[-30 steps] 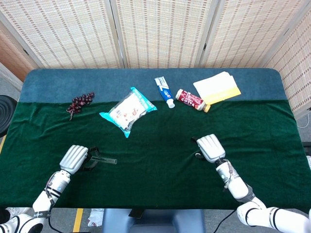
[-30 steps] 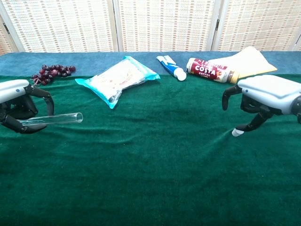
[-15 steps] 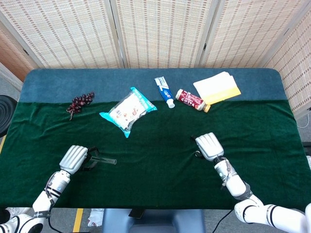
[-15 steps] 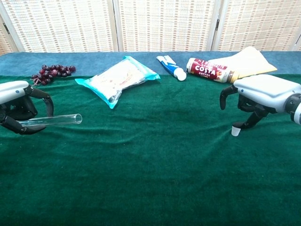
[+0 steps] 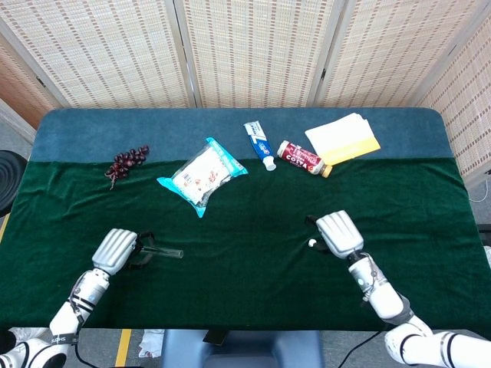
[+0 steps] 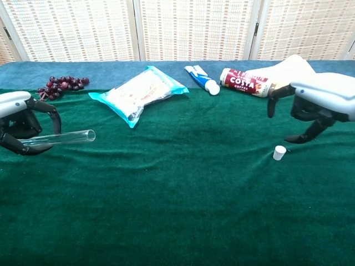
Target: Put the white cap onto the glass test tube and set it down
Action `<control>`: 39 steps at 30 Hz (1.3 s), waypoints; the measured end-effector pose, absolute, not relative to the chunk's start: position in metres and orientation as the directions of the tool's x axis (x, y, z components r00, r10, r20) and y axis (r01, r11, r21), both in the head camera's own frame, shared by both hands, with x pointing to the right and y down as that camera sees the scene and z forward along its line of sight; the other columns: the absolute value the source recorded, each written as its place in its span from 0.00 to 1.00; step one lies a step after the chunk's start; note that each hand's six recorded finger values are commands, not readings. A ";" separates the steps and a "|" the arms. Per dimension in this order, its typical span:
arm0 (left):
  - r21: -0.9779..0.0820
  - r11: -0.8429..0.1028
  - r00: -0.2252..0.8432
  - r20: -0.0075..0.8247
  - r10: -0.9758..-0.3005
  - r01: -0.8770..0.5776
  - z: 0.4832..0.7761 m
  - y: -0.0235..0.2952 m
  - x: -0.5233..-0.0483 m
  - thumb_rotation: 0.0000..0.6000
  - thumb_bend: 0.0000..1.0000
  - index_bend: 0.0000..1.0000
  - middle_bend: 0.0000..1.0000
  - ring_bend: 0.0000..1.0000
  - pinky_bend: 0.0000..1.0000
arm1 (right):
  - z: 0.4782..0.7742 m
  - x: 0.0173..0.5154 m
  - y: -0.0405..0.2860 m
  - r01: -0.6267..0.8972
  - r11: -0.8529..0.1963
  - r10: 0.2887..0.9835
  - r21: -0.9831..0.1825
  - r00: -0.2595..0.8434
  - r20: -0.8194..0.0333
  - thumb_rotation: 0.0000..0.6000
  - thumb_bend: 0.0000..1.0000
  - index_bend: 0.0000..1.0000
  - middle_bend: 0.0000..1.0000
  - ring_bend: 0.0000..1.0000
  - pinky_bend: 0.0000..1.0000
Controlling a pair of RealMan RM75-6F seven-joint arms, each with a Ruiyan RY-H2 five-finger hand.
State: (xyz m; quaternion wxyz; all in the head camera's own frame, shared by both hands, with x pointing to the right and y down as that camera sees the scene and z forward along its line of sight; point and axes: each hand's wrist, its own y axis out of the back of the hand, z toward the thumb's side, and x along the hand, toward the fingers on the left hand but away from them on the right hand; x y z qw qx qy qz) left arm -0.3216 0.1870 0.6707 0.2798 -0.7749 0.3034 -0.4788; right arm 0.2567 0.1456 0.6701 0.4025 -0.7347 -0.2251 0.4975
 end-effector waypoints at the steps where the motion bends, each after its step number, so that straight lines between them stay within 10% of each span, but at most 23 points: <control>1: -0.722 -0.662 0.359 0.574 -0.736 -0.201 0.671 0.188 -0.321 1.00 0.47 0.63 1.00 0.93 0.93 | 0.670 0.260 0.148 -0.078 -0.582 0.725 -0.809 0.401 -0.560 1.00 0.27 0.43 1.00 1.00 1.00; 39: -0.702 -0.687 0.348 0.607 -0.714 -0.186 0.681 0.193 -0.323 1.00 0.47 0.63 1.00 0.93 0.93 | 0.710 0.252 0.153 -0.169 -0.649 0.659 -0.742 0.362 -0.659 1.00 0.34 0.49 1.00 1.00 1.00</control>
